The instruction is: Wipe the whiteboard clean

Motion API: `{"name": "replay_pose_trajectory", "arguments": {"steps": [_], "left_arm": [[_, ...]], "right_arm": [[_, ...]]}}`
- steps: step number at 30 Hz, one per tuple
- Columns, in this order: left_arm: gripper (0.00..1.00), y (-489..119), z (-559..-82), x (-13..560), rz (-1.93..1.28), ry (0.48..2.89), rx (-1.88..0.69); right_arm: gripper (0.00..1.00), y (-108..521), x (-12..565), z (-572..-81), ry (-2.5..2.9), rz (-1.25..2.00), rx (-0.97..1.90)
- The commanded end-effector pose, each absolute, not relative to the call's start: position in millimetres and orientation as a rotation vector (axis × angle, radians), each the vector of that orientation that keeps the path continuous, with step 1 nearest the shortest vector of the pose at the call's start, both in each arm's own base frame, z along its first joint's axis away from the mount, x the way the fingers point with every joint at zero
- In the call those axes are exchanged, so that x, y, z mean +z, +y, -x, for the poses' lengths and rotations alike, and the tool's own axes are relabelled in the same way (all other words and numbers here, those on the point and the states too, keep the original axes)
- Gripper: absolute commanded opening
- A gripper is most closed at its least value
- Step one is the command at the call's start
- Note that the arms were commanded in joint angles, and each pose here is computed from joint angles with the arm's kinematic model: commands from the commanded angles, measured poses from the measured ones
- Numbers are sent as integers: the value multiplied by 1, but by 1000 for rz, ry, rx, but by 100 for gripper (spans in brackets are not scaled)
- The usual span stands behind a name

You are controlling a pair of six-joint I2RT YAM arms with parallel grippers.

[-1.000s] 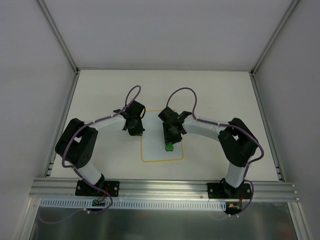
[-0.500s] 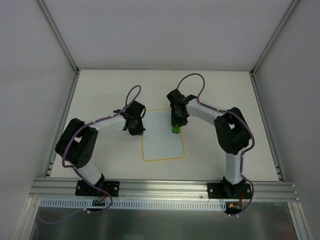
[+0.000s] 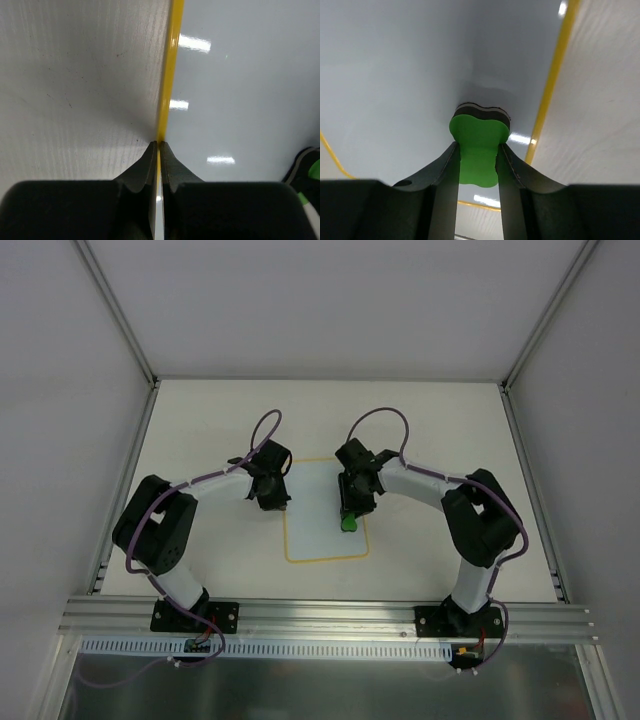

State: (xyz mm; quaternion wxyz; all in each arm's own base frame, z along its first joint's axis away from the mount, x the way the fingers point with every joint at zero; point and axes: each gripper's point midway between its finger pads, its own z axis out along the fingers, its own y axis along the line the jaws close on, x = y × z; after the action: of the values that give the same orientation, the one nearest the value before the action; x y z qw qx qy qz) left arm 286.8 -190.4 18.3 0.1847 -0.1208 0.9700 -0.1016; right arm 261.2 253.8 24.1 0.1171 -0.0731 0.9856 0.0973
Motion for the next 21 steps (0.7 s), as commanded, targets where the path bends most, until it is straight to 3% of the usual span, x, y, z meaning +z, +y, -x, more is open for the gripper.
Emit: {"name": "replay_pose_trajectory", "arguments": {"steps": [1,10,21], "left_arm": [[0,-186,-288,11,394,2749,-234],[0,-185,-287,13,396,2745,-238],[0,-182,-280,13,384,2752,-245]], "right_arm": [[0,248,7,-189,3106,321,299],[0,290,-1,-165,3076,517,265],[0,216,9,-238,2940,88,9]]}}
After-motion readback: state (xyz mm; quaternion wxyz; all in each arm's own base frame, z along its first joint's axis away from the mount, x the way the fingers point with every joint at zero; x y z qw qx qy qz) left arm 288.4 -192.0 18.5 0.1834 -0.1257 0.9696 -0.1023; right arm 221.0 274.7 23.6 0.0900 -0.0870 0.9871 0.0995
